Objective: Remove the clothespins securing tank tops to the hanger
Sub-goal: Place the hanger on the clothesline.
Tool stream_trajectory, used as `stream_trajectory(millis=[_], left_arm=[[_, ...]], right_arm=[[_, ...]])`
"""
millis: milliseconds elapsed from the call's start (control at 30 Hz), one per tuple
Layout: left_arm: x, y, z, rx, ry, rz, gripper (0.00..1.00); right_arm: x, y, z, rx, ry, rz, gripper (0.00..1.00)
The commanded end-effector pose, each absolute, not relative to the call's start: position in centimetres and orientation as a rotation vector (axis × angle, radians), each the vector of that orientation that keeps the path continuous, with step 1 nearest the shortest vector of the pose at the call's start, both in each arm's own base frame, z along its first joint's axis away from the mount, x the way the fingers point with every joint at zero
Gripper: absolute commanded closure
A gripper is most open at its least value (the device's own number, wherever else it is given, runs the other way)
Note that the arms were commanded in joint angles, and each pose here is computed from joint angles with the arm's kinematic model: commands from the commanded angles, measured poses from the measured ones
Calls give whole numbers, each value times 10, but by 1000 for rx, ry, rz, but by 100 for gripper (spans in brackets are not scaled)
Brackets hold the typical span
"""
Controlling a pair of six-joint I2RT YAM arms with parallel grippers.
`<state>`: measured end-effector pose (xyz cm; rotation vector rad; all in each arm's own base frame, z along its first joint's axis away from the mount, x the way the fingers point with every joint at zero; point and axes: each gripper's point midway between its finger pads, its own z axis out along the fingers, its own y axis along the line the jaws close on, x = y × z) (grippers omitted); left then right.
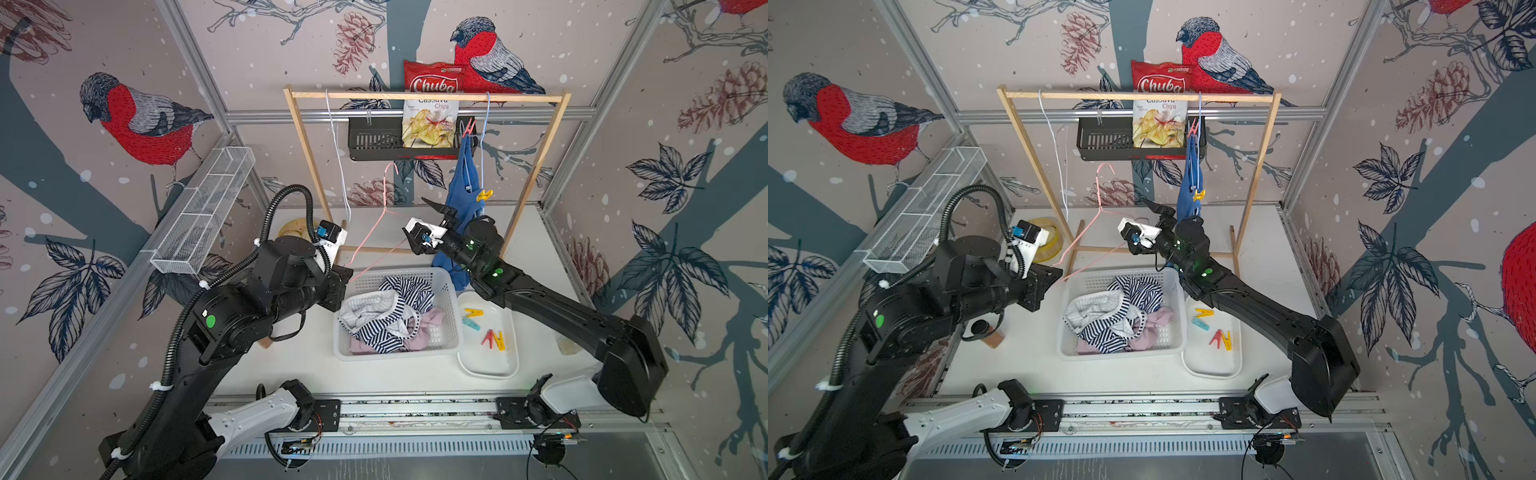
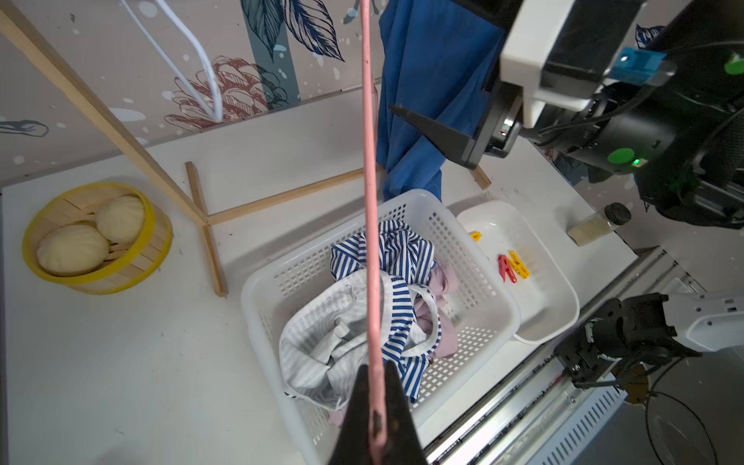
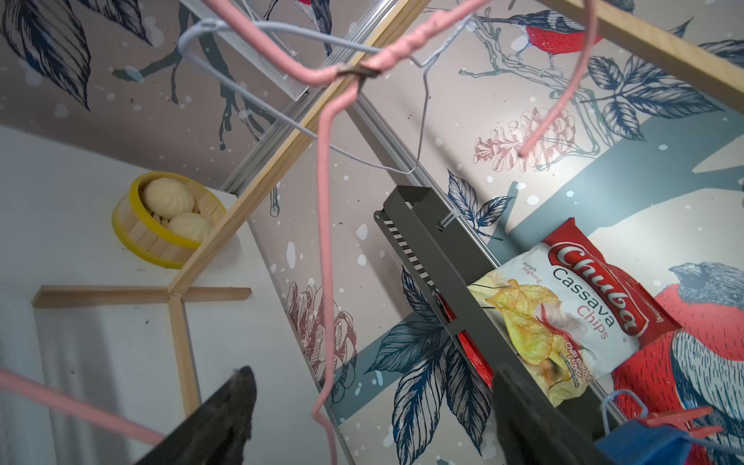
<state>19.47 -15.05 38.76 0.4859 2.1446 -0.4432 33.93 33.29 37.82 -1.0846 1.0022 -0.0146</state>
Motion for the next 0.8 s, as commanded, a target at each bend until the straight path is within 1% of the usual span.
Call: stream_trajectory(millis=[0, 200, 267, 333, 433, 600, 767], left_arm=[[214, -137, 405, 403, 2062, -324, 100], [231, -141, 446, 343, 1866, -339, 100], [240, -137, 458, 298, 1834, -300, 100], [248, -132, 471, 254, 1801, -261, 100], [255, -129, 489, 207, 1738, -244, 100], [269, -137, 508, 203, 1700, -221, 100], [285, -151, 513, 223, 1699, -201, 100]], right_arm=[[323, 327, 418, -934, 976, 155, 0], [313, 312, 444, -749, 1161, 391, 0], [314, 307, 445, -691, 1258, 457, 0], [306, 303, 442, -645, 1333, 527, 0], [280, 294, 441, -578, 1337, 624, 0], [240, 289, 443, -521, 1347, 670, 0], [221, 280, 438, -441, 1419, 689, 0]])
